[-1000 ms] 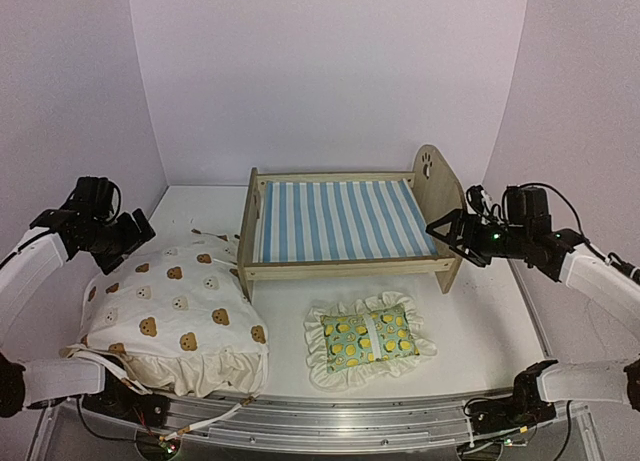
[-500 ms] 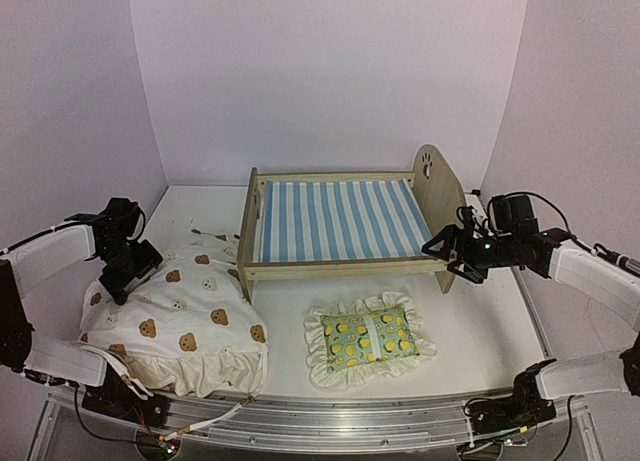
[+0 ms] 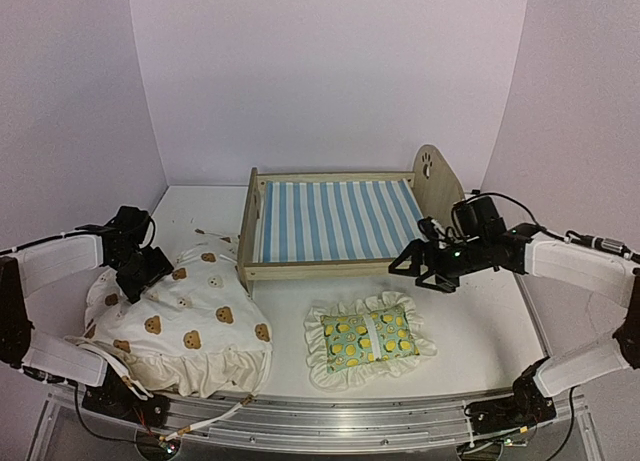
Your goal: Set up the pet bed
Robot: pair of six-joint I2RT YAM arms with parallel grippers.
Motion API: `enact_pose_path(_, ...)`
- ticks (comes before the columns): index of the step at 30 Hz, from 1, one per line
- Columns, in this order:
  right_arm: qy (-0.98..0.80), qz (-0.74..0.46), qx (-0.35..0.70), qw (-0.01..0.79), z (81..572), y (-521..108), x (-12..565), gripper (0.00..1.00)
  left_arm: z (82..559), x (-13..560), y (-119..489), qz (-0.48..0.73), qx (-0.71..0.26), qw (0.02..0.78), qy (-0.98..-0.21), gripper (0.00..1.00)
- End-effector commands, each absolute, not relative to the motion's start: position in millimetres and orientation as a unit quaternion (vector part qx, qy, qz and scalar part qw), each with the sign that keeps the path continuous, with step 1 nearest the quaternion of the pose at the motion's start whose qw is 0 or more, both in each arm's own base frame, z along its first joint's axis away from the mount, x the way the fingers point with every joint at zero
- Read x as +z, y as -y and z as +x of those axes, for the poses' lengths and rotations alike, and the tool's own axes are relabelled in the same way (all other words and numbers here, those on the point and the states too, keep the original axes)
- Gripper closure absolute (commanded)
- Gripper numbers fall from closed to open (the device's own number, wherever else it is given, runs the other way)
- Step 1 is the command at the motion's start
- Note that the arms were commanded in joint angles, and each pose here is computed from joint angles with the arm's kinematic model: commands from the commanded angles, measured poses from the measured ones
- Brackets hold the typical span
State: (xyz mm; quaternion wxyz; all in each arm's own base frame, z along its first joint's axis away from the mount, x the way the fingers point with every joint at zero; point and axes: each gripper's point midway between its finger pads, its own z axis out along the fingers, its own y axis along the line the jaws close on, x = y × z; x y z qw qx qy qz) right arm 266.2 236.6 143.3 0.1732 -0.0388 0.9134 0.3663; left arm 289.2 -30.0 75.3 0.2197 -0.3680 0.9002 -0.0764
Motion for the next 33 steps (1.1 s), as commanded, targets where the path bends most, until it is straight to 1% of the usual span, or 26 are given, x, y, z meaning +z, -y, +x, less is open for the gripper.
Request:
enact_pose_path(1,-0.877,-0.093,0.444,0.161,251,-307,164,0.02,297,83,43,-0.347,-0.113,0.238,-0.9,0.26)
enact_pose_path(4,-0.86,-0.119,0.47,0.156,241,-349,164,0.02,294,84,38,-0.35,-0.102,0.242,-0.899,0.27)
enact_pose_path(6,-0.854,-0.139,0.481,0.14,230,-380,157,0.02,291,84,36,-0.352,-0.096,0.246,-0.898,0.34)
enact_pose_path(8,-0.854,-0.152,0.482,0.124,224,-406,148,0.02,290,84,33,-0.355,-0.093,0.249,-0.896,0.42)
enact_pose_path(10,-0.853,-0.156,0.485,0.115,225,-427,138,0.02,289,84,32,-0.358,-0.092,0.253,-0.894,0.49)
enact_pose_path(12,-0.849,-0.163,0.493,0.098,223,-448,131,0.02,287,84,30,-0.359,-0.089,0.255,-0.893,0.53)
enact_pose_path(13,-0.848,-0.166,0.495,0.09,222,-458,126,0.02,286,85,29,-0.36,-0.085,0.254,-0.894,0.52)
enact_pose_path(14,-0.846,-0.168,0.498,0.087,223,-467,125,0.02,286,89,28,-0.36,-0.083,0.258,-0.893,0.47)
enact_pose_path(18,-0.844,-0.182,0.5,0.072,217,-497,110,0.02,283,114,20,-0.357,-0.079,0.295,-0.883,0.23)
enact_pose_path(19,-0.845,-0.183,0.498,0.065,216,-503,102,0.02,282,121,17,-0.359,-0.079,0.306,-0.878,0.15)
enact_pose_path(21,-0.843,-0.187,0.501,0.06,215,-516,98,0.02,278,132,12,-0.365,-0.073,0.321,-0.871,0.02)
enact_pose_path(24,-0.842,-0.193,0.503,0.042,212,-534,83,0.02,261,144,-11,-0.41,-0.021,0.325,-0.852,0.0)
enact_pose_path(27,-0.838,-0.195,0.509,0.032,212,-549,78,0.02,237,159,-38,-0.48,0.028,0.34,-0.808,0.0)
enact_pose_path(32,-0.83,-0.204,0.519,0.014,207,-567,70,0.02,211,189,-56,-0.517,0.035,0.379,-0.767,0.0)
enact_pose_path(33,-0.829,-0.206,0.52,0.01,205,-570,70,0.05,204,193,-61,-0.531,0.039,0.382,-0.755,0.0)
